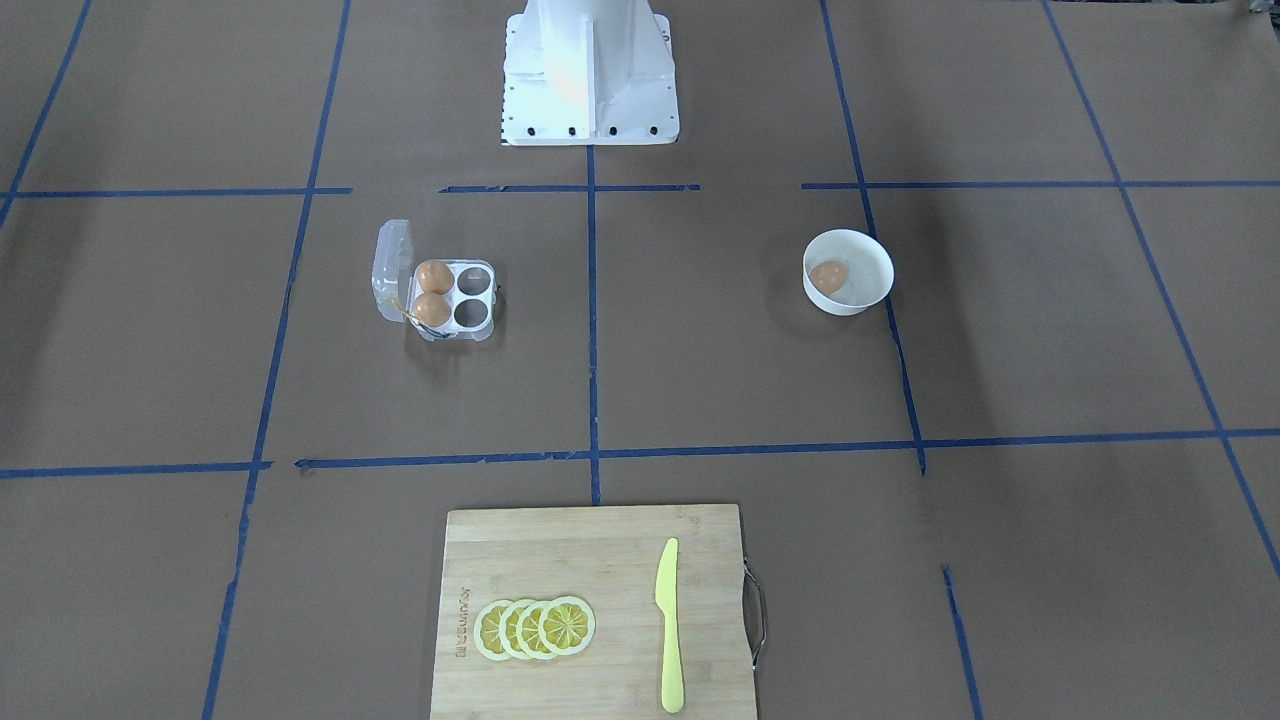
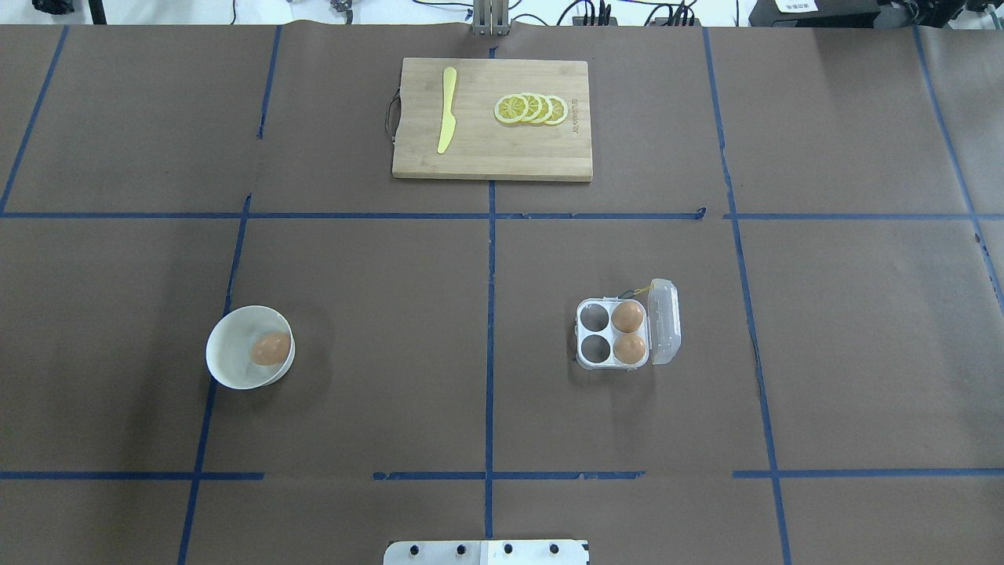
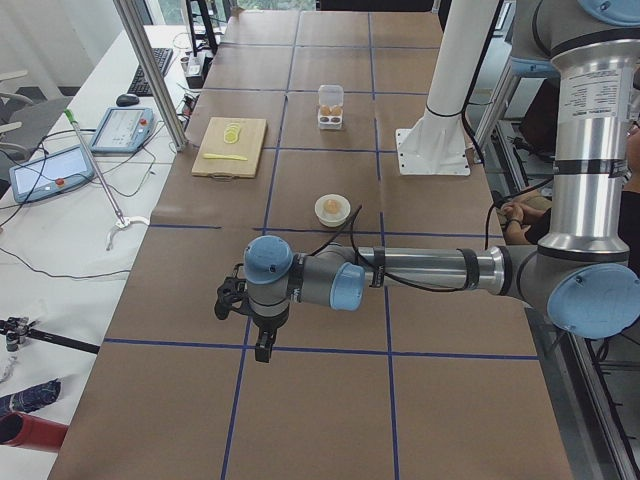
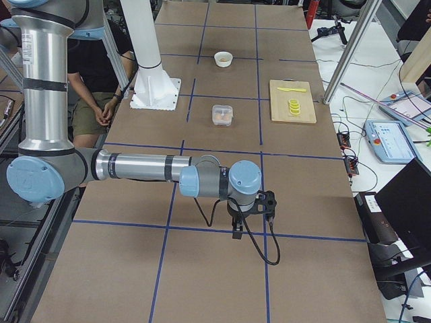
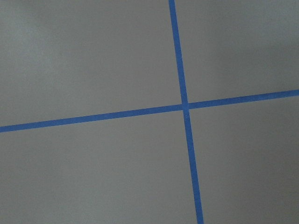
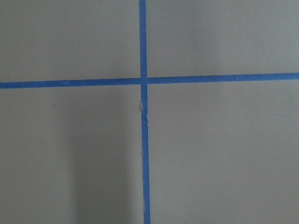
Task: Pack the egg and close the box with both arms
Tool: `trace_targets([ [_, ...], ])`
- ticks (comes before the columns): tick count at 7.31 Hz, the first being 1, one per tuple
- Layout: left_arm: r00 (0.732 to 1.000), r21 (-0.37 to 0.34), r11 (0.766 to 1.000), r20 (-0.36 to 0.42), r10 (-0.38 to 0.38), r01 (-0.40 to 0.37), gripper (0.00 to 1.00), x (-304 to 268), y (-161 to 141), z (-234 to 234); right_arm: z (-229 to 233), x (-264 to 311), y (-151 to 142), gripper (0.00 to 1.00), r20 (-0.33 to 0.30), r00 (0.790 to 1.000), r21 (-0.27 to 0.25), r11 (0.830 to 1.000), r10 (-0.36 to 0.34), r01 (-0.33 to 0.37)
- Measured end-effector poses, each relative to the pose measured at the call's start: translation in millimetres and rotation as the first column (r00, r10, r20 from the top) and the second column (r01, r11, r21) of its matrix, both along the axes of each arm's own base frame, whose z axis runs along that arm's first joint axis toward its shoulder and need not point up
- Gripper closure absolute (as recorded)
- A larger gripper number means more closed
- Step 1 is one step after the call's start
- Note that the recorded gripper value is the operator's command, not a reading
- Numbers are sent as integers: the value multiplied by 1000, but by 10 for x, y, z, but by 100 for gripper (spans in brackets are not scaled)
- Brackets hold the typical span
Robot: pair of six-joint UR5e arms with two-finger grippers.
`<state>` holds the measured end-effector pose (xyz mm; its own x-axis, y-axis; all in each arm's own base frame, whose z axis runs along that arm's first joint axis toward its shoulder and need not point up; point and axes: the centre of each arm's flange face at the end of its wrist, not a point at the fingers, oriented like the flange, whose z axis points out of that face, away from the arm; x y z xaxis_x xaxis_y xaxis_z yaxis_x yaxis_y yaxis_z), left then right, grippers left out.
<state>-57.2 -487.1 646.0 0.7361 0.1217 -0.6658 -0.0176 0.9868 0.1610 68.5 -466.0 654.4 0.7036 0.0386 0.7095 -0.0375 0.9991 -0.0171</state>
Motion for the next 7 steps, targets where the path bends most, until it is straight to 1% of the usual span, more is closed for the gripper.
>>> trace_targets([
  [1,1000,6,1000,-2,1,-1,0,3,-5,-17,-2,2,0,0,-2,1000,0,1000,0,0],
  [2,1000,29,1000,-4,6,-6,0,26,-29,-110,-14,3,-10,0,-6,1000,3,1000,1,-1],
  [3,1000,75,997,-8,29,-28,0,141,-68,-343,-29,3,-26,0,-7,1000,6,1000,1,-1],
  [4,998,134,989,-12,61,-58,0,315,-90,-664,-45,3,-41,0,-8,1000,12,1000,0,0],
  [5,997,167,984,-25,68,-62,0,495,-85,-989,-52,3,-38,0,-8,1000,16,1000,0,0],
  [6,997,165,985,-55,54,-44,0,775,-53,-1312,-72,1,-41,0,-6,1000,21,1000,0,0],
  [7,994,147,989,-104,36,-20,0,1165,14,-1623,-105,0,-59,0,-5,1000,29,1000,1,-1],
])
